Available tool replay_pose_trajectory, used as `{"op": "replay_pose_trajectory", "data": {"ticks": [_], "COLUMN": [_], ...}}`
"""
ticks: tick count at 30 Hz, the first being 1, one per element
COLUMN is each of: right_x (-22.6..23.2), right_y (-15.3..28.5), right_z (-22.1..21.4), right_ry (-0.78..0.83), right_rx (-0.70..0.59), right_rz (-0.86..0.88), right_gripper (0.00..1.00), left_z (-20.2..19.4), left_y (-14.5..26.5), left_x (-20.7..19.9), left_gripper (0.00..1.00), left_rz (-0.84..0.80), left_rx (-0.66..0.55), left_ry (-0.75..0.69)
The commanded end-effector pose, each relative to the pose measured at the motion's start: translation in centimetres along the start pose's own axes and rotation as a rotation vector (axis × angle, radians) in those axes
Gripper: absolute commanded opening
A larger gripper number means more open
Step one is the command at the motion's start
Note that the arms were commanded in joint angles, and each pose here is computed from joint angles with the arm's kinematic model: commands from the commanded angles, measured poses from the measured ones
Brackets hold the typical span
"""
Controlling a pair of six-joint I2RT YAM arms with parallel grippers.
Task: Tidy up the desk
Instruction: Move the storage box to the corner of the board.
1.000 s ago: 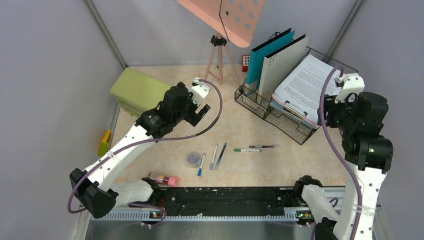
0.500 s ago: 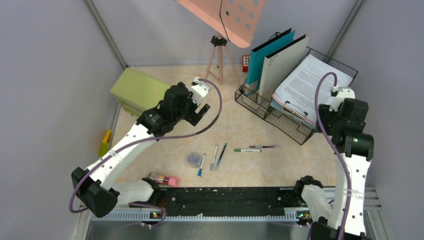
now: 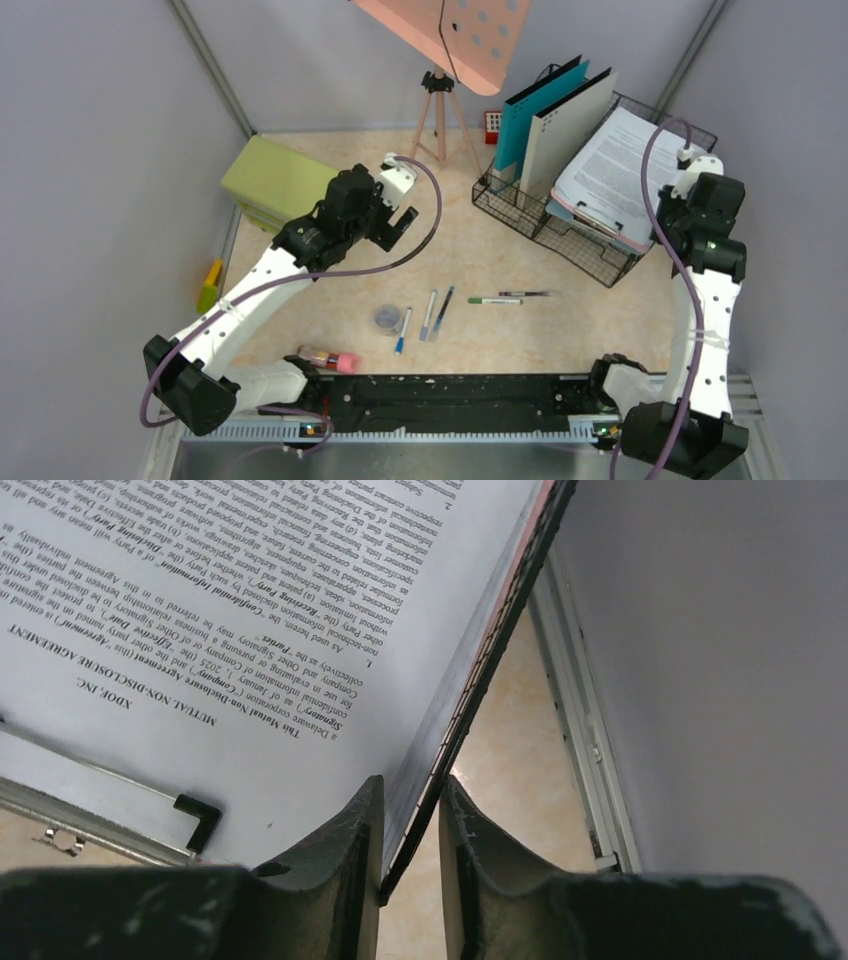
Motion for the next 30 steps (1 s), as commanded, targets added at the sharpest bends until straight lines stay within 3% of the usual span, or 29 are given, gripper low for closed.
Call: {"op": "replay_pose_trajectory", "data": {"ticks": [1,8,23,30], "right_x": [-2.2,-4.5,-5.5,-6.1], "right_y": [-2.0,-5.6,-14.3,-15.4], "right_z": [3.2,5.3,8.9,11.1], "right_ry": [0.021,0.102,0.347,0.374], "right_rx": [-0.076,-0.051,0.02,0.02], "right_rz": [-0.066,-0.02,0.173,0.19], "right_gripper": [0.18,0.0,0.0,0.0], "left_z": [0.8,0.5,0.5,0.3], "left_y": [0.3,0.4,-0.3,-0.7], "left_x": [0.5,0.6,1.1,1.4], "left_gripper": [0.98,0.98,0.98,0.98], "left_rz": [0.016,0.018,0.025,0.027], "left_rx": [-0.055,-0.052,-0.015,0.007], "left_ry": [0.035,0.034,0.032,0.035]}}
Point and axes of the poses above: each gripper's point midway between its finger pads, its own y axis back along the fingers, its own x axis along the line the jaws close on, z = x × y, the point moved 4 cm from there along y, back along the fingers, and after that the axes turned 3 degrees about -y, right-handed, at the moved point
